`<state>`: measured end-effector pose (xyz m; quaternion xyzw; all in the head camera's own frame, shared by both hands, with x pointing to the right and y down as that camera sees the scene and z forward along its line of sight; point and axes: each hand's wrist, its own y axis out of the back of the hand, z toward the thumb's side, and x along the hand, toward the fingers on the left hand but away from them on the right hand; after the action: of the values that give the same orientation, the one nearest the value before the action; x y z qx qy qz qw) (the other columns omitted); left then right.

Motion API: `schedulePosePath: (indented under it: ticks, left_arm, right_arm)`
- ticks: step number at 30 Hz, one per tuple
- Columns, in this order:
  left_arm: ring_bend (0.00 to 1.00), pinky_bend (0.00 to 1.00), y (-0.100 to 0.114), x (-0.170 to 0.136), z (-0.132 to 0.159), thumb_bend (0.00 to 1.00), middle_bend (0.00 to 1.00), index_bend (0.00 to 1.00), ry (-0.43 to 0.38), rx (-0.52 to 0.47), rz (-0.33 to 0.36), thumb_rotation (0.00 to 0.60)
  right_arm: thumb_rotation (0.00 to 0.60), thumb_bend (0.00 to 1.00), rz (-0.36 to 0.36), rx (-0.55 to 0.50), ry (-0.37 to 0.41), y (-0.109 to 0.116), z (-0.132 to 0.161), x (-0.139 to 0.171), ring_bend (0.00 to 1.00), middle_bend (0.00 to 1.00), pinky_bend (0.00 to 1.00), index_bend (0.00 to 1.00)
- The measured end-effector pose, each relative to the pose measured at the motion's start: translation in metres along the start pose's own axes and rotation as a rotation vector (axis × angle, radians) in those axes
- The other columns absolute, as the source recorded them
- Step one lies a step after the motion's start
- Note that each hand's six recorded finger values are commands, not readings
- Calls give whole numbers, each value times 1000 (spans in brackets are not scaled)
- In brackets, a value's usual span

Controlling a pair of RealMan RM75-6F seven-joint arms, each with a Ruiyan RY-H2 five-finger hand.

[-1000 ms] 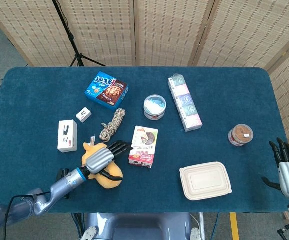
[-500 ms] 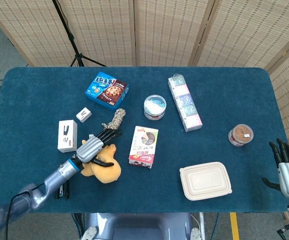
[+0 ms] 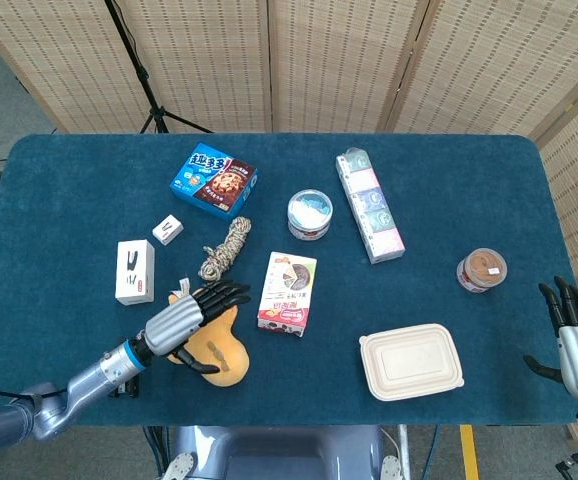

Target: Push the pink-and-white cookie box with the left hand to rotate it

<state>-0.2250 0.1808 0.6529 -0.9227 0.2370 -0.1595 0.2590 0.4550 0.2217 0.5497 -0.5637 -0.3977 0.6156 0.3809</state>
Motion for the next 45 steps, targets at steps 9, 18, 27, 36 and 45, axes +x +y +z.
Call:
schedulePosePath:
  ticks: [9, 18, 27, 36, 45]
  left_arm:
    - [0, 0, -28, 0, 40, 0, 0, 0, -67, 22, -113, 75]
    - [0, 0, -58, 7, 42, 0, 0, 0, -37, 58, -195, 75]
    - [0, 0, -78, 20, 25, 0, 0, 0, 15, 84, -227, 74]
    - [0, 0, -76, 23, -12, 0, 0, 0, 104, 107, -209, 75]
    - [0, 0, -59, 23, -53, 0, 0, 0, 188, 156, -160, 73]
  right_arm:
    - [600, 0, -3, -3, -4, 2, -2, -1, 0, 0, 0, 0]
    - [600, 0, -5, -8, -7, 3, -4, -1, 0, 0, 0, 0]
    - [600, 0, -2, -6, -10, 3, -4, -1, 0, 0, 0, 0]
    - [600, 0, 3, -2, -11, 1, -5, -2, 0, 0, 0, 0]
    - [600, 0, 13, 4, -15, -2, -5, -2, 0, 0, 0, 0]
